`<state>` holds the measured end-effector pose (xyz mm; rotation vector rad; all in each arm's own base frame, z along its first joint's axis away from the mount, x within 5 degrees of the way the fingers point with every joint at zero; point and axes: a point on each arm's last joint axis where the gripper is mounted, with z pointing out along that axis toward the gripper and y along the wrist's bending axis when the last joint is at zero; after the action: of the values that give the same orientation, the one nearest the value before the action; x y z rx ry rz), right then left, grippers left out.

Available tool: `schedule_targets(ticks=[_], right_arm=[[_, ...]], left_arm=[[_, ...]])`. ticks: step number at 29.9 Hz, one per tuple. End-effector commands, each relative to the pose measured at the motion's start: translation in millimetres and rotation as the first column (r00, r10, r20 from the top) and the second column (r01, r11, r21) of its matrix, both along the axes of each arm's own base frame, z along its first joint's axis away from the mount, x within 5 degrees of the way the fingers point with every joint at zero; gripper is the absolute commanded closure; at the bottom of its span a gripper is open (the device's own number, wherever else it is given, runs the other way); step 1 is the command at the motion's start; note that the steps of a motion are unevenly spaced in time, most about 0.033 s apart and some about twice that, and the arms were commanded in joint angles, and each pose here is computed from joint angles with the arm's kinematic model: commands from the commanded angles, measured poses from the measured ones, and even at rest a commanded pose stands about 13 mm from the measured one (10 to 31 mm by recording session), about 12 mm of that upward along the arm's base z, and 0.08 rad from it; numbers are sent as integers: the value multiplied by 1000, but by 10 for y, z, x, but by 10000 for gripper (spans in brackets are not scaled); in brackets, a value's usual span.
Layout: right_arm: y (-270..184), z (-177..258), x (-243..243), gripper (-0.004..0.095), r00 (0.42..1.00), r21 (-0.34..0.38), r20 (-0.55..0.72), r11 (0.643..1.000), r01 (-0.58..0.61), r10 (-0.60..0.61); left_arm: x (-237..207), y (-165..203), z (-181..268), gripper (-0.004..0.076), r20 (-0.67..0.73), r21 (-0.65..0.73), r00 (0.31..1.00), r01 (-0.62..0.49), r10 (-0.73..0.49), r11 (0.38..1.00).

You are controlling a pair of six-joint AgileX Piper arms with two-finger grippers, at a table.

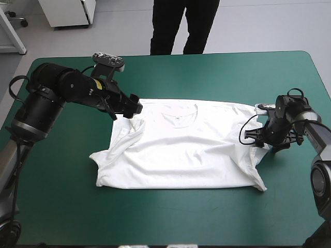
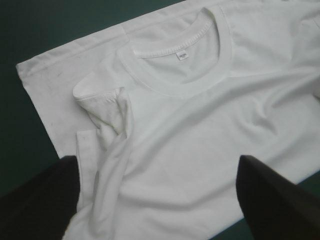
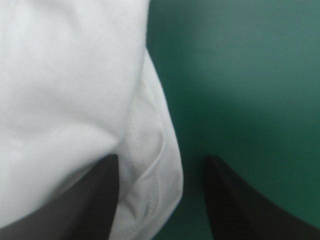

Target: Fold the cloth

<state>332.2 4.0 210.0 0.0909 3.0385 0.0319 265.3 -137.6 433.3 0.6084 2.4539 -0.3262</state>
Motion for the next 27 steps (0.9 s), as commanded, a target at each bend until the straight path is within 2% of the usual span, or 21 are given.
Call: schedule_targets(ticks=[1, 2, 4, 5, 10, 13, 18, 21, 27], right_arm=[[-17, 92, 19, 581, 999, 2, 48, 1000, -6, 6], [-17, 92, 18, 683, 999, 2, 47, 1000, -8, 8], [-17, 92, 20, 811, 999, 2, 49, 1000, -8, 8], [-17, 93, 23, 908, 999, 2, 52, 1000, -8, 8], [-19, 276, 34, 925, 996, 0, 93, 1000, -3, 3], [0, 595, 20, 925, 986, 17, 169, 1000, -4, 1], [107, 980, -45, 925, 967, 91, 252, 994, -58, 33], [262, 1001, -58, 925, 964, 142, 259, 984, -108, 69], [675, 908, -17, 925, 942, 130, 281, 965, -229, 185]], left_arm=[[-112, 26, 216, 109, 79, -56, 997, 2, 2, 998], [-113, 27, 215, 109, 76, -56, 997, 1, 4, 998], [-115, 28, 213, 109, 73, -54, 997, 1, 3, 999], [-115, 28, 213, 109, 73, -54, 997, 1, 3, 999], [-129, 33, 209, 121, 63, -49, 998, 2, 1, 999], [-144, 38, 209, 122, 54, -46, 999, 4, -2, 999], [-147, 36, 208, 122, 50, -48, 999, 6, -3, 999], [-147, 36, 208, 122, 50, -48, 999, 6, -3, 999], [-139, 33, 215, 122, 58, -58, 998, -1, 5, 998]])
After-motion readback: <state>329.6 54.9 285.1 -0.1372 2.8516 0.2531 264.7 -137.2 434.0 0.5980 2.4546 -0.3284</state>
